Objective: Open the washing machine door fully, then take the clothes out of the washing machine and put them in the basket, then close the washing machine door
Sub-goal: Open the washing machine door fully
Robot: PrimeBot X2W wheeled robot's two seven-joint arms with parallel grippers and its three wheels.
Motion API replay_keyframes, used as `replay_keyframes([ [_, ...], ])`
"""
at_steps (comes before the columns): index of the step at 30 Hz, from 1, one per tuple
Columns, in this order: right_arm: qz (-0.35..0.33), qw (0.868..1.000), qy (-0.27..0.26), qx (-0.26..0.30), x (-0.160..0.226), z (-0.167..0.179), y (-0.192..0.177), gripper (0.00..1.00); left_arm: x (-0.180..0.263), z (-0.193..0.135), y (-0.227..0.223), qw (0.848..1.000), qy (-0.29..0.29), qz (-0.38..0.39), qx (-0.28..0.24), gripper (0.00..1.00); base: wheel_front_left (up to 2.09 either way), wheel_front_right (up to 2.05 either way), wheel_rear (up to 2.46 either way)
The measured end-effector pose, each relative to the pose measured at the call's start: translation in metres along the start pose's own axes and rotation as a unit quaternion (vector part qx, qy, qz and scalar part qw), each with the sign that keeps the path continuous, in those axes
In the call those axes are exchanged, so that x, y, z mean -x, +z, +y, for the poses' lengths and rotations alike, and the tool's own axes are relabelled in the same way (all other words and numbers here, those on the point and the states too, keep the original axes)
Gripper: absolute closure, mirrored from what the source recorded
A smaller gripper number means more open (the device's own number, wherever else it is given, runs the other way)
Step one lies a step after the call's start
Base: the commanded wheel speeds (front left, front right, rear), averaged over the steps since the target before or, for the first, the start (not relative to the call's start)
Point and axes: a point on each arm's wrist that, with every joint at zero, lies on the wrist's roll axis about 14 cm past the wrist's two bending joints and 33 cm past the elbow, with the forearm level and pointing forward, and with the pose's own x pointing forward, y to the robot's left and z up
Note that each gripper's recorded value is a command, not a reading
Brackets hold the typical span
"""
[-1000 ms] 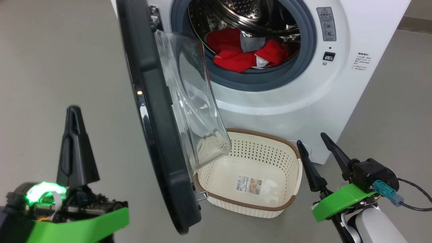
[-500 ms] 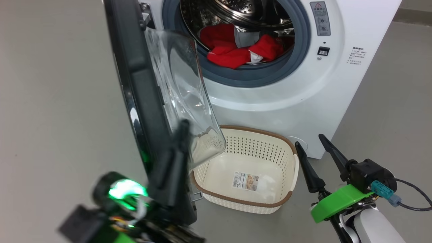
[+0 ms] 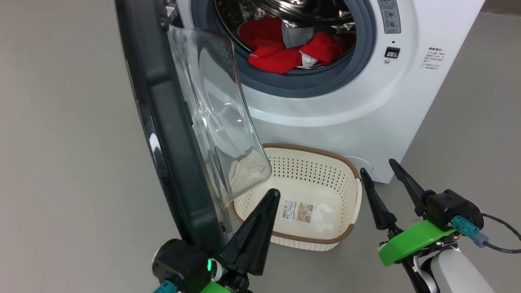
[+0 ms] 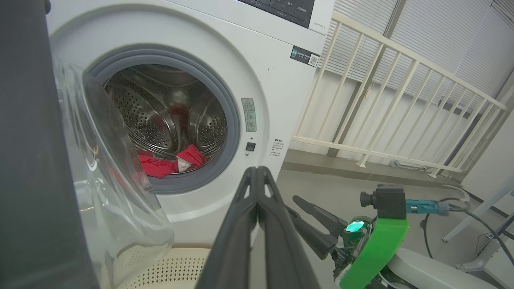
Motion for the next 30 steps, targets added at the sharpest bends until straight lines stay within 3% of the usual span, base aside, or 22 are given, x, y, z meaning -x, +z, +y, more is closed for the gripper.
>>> replay_keyframes([
  [18, 0.004, 1.0, 0.003, 0.002, -0.003, -0.001, -0.003, 0.0, 0.024, 0.053, -0.035, 0.986, 0.117, 0.098, -0.067, 1.0, 0.0, 0.0, 0.0],
  [30, 0.014, 1.0, 0.018, 0.0, -0.009, 0.007, -0.01, 0.0, 0.038, 0.075, -0.024, 0.978, 0.166, 0.092, -0.085, 1.0, 0.0, 0.0, 0.0],
])
